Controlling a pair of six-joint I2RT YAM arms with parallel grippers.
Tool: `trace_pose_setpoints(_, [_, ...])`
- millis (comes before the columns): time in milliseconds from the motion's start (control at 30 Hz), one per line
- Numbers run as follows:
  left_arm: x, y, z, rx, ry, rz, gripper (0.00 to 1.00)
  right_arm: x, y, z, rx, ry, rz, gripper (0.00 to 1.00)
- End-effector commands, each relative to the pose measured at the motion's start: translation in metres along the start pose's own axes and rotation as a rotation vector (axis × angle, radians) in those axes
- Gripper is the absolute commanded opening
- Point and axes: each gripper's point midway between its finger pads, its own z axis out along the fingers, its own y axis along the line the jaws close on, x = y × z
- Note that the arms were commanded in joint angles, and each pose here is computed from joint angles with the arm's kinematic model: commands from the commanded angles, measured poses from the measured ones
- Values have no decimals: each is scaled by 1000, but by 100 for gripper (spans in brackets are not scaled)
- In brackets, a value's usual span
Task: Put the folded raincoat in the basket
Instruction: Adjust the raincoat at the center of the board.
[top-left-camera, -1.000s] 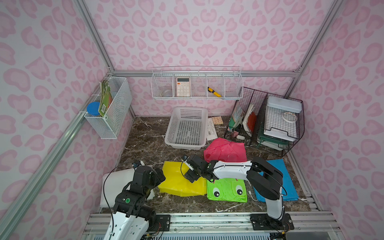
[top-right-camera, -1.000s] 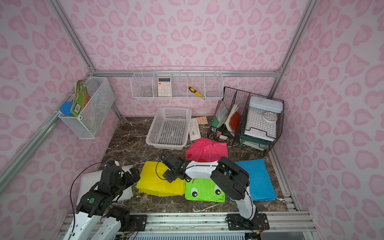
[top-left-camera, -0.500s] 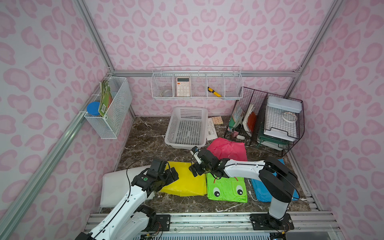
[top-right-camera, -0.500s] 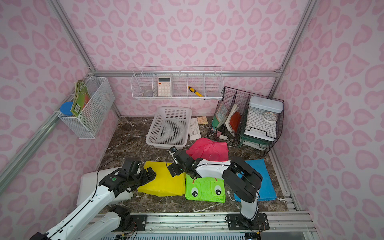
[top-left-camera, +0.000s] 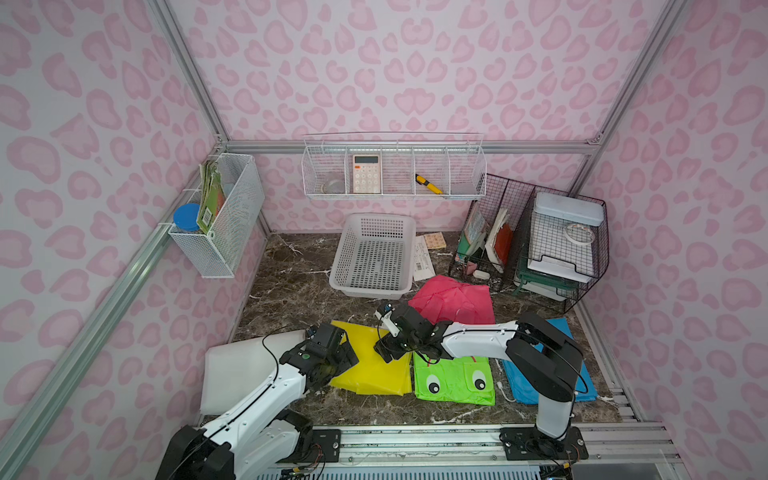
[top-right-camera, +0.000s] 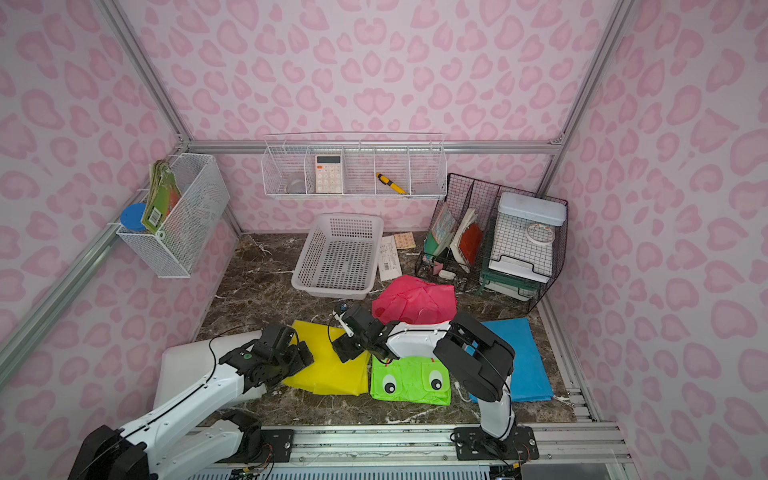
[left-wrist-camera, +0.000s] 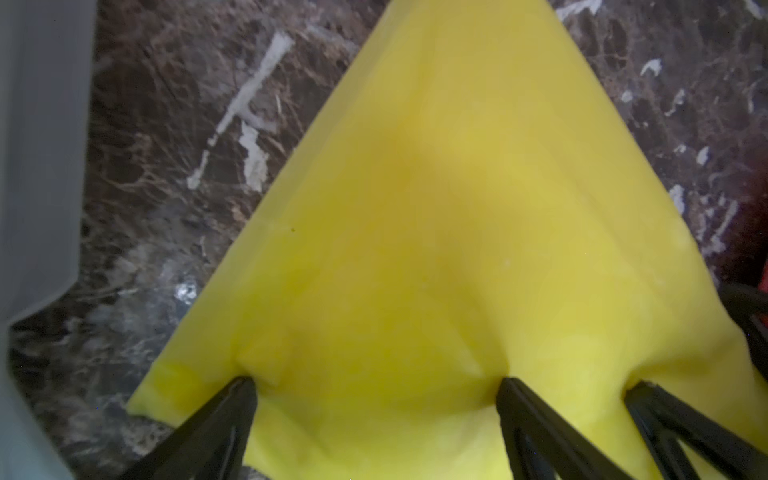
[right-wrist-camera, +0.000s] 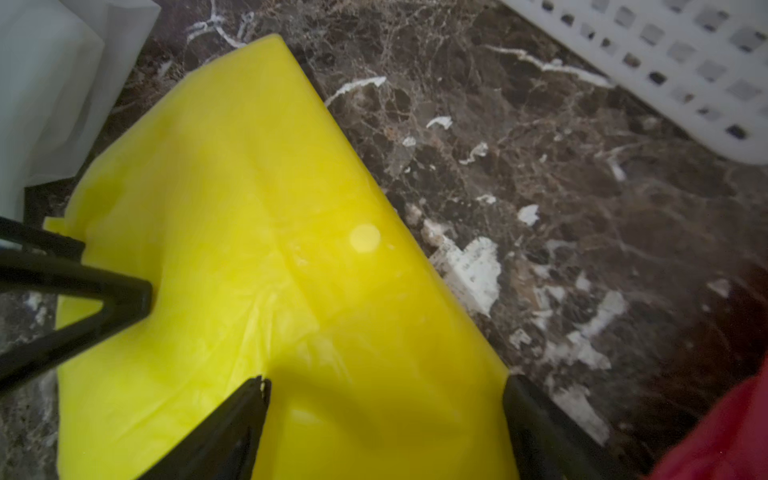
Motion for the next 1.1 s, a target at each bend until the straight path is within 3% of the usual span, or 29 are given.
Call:
trace_pose_setpoints(0, [-16,-3,4,-50,-47,38,96,5,10,-7,-18,-2,-5,91])
trace_pose_setpoints(367, [-57,-38,36,-60,-69,89,96,34,58,-30,-131,18,-71,91])
trace_pose_setpoints(633, [-84,-63,3,13,-175,152,97,34,85,-41,-178,-7,-87,90])
trace_pose_setpoints(767, [-76,-38,-21,-89,-183,138,97,10,48,-58,-73,-85,-4,90])
trace_pose_setpoints(933, [-48,-1,-32,-163,-149,75,97,-18,24,-66,-164,-147,83,87])
trace_pose_setpoints(1067, [-33,20,-28,-205,-121,49,96,-25,27,-46,-206,-107,150,82])
